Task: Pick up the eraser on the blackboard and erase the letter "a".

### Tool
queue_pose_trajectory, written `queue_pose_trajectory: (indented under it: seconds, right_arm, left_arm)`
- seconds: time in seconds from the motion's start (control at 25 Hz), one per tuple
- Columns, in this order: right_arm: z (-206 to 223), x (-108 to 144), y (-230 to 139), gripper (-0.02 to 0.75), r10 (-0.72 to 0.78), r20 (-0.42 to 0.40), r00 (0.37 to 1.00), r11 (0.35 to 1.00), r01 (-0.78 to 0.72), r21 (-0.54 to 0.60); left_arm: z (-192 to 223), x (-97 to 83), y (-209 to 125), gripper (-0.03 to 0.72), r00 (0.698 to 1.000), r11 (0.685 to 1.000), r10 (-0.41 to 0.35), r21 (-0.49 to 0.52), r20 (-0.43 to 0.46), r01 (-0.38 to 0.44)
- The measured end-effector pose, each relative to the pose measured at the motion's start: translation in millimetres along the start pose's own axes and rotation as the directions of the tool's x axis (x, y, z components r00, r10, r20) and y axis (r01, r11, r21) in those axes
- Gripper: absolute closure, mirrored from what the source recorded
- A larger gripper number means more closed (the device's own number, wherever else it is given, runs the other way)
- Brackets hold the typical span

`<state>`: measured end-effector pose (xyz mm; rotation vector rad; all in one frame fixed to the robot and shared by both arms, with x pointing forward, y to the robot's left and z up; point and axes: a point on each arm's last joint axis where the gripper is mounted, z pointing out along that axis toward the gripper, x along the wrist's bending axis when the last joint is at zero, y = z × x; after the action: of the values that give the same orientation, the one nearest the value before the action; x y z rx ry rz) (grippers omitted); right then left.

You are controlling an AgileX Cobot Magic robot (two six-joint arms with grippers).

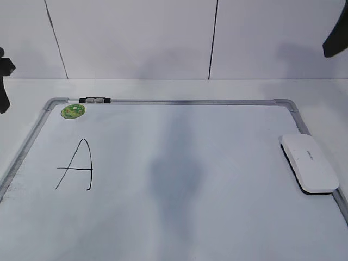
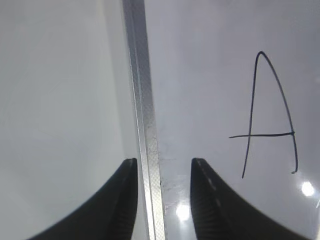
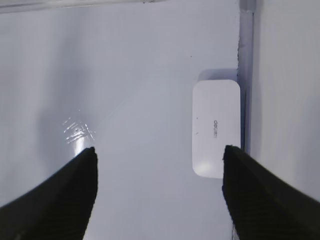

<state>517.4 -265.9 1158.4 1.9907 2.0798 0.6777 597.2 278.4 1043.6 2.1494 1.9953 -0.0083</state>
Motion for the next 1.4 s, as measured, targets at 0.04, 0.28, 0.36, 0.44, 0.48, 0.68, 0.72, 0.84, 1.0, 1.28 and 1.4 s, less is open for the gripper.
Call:
queue_pose_trajectory:
  seconds: [0.04, 0.28, 0.36, 0.44, 0.48, 0.68, 0.72, 0.84, 1.0, 1.28, 1.4]
  right_arm:
    - [-3.0, 0.1, -6.5, 0.145, 0.0, 0.0, 1.0, 1.0, 0.0, 0.0]
    - [-5.0, -7.4, -56.7, 0.144, -0.012, 0.056, 0.998, 0.998, 0.009, 0.056]
    - [-4.4, -9.3, -71.3, 0.145, -0.015, 0.067, 0.998, 0.997, 0.01, 0.074]
    - [-1.6, -10.8, -84.2, 0.145, -0.014, 0.07, 0.997, 0.996, 0.007, 0.094]
    - [-1.7, -11.1, -89.6, 0.145, -0.013, 0.07, 0.997, 0.995, 0.006, 0.098]
    - [-1.3, -12.5, -113.6, 0.145, -0.012, 0.071, 0.997, 0.994, 0.004, 0.112]
    - [-2.6, -12.4, -118.0, 0.145, -0.011, 0.069, 0.998, 0.994, 0.004, 0.109]
    - [-9.9, -11.9, -129.6, 0.145, -0.014, 0.068, 0.998, 0.997, 0.009, 0.081]
    - [-21.4, -10.8, -145.8, 0.145, -0.02, 0.066, 0.998, 0.999, 0.018, 0.03]
    - [-36.2, -10.4, -181.1, 0.145, -0.029, 0.063, 0.998, 0.998, 0.033, -0.057]
    - [-36.8, -11.3, -199.2, 0.145, -0.032, 0.062, 0.998, 0.996, 0.037, -0.079]
  left_arm:
    - [-8.2, -1.2, -2.5, 0.421, 1.0, 1.0, 0.004, -0.021, -0.003, -0.004]
    - [-51.2, -3.4, -36.8, 0.433, 0.997, 0.994, 0.034, -0.102, -0.071, -0.042]
    - [-63.0, -4.2, -52.2, 0.435, 0.995, 0.991, 0.041, -0.12, -0.09, -0.052]
    - [-70.9, -5.0, -66.9, 0.436, 0.994, 0.99, 0.044, -0.132, -0.103, -0.058]
    - [-75.6, -5.8, -74.4, 0.436, 0.993, 0.988, 0.045, -0.143, -0.105, -0.06]
    - [-96.8, -11.3, -111.5, 0.439, 0.994, 0.975, 0.048, -0.212, -0.102, -0.068]
    - [-99.2, -12.1, -118.7, 0.439, 0.994, 0.973, 0.048, -0.221, -0.102, -0.07]
    - [-109.6, -14.8, -143.8, 0.439, 0.993, 0.96, 0.049, -0.269, -0.103, -0.076]
    - [-125.0, -18.4, -176.8, 0.447, 0.992, 0.933, 0.054, -0.347, -0.111, -0.089]
    - [-136.4, -26.5, -237.6, 0.452, 0.995, 0.873, 0.063, -0.479, -0.077, -0.093]
    - [-137.5, -26.9, -267.6, 0.453, 0.993, 0.838, 0.067, -0.535, -0.095, -0.107]
